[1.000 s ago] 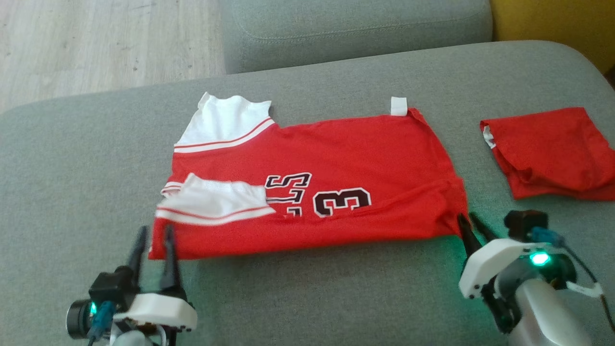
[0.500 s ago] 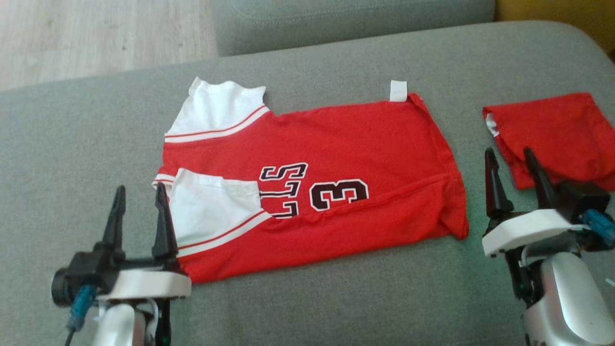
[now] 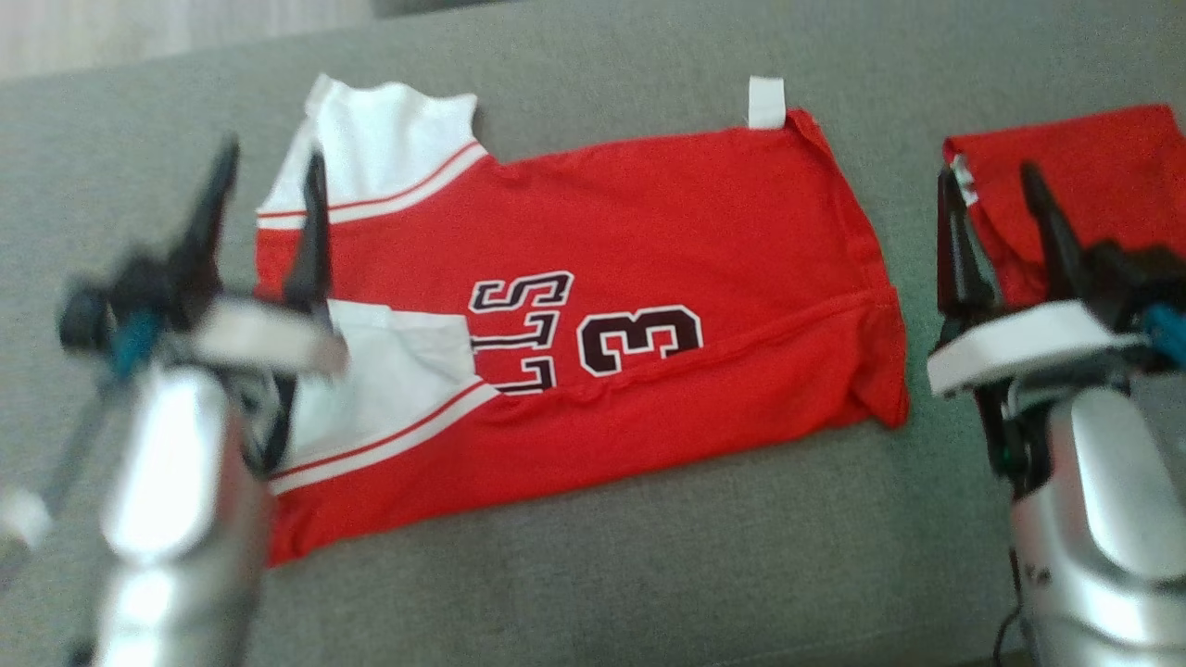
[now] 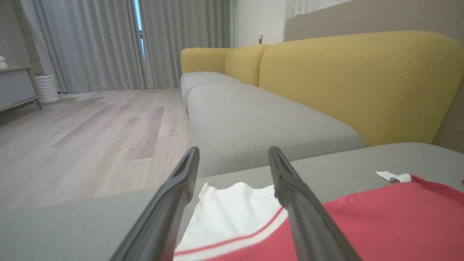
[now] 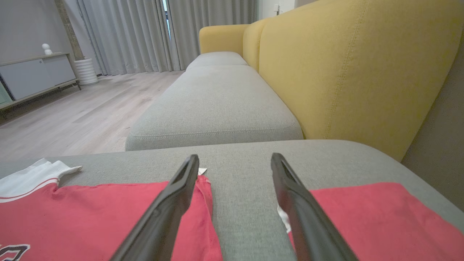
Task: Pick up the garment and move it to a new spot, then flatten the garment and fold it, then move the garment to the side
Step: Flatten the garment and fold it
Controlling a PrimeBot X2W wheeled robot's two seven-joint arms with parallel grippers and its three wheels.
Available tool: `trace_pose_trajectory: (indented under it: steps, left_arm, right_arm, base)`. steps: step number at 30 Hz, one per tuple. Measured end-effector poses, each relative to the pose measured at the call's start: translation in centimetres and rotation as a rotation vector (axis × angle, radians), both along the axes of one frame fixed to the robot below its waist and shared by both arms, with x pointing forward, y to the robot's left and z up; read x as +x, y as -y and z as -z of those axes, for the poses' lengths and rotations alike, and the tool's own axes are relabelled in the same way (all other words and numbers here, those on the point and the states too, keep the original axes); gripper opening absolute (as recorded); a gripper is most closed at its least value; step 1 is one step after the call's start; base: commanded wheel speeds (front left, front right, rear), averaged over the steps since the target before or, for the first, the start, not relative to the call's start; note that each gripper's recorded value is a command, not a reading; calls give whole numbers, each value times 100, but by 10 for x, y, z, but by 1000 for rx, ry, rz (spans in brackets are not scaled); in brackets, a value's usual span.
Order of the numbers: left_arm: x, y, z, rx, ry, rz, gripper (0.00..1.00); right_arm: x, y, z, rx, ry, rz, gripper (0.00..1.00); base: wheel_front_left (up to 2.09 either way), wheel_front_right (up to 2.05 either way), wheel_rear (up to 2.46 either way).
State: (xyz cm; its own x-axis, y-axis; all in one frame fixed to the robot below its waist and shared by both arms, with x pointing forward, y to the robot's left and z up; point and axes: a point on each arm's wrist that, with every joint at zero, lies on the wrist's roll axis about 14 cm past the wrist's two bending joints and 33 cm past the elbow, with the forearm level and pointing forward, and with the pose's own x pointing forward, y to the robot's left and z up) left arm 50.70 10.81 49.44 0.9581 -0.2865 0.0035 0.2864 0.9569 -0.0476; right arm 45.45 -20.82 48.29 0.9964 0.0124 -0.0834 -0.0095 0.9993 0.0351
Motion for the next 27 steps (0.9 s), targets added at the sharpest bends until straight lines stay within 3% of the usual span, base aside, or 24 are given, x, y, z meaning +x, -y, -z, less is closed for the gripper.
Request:
trace_pose_trajectory:
  steps: [5,8,15,27]
  left_arm:
    - [69,20,-12,134,-96,109,100]
    - [94,23,8,207,-254,152,100]
    - [109,7,90,369,-589,184,100]
    - [114,9,139,410,-755,205,100]
  right_arm:
    - [27,-1,-8,-32,12,-24,100]
    - [42,0,-19,-42,39,-32,100]
    - [56,13,-10,-79,18,-23,100]
    - [55,28,8,-93,-4,3,100]
  base:
    - [0,0,0]
    - [0,0,0]
    - [0,0,0]
    - [0,0,0]
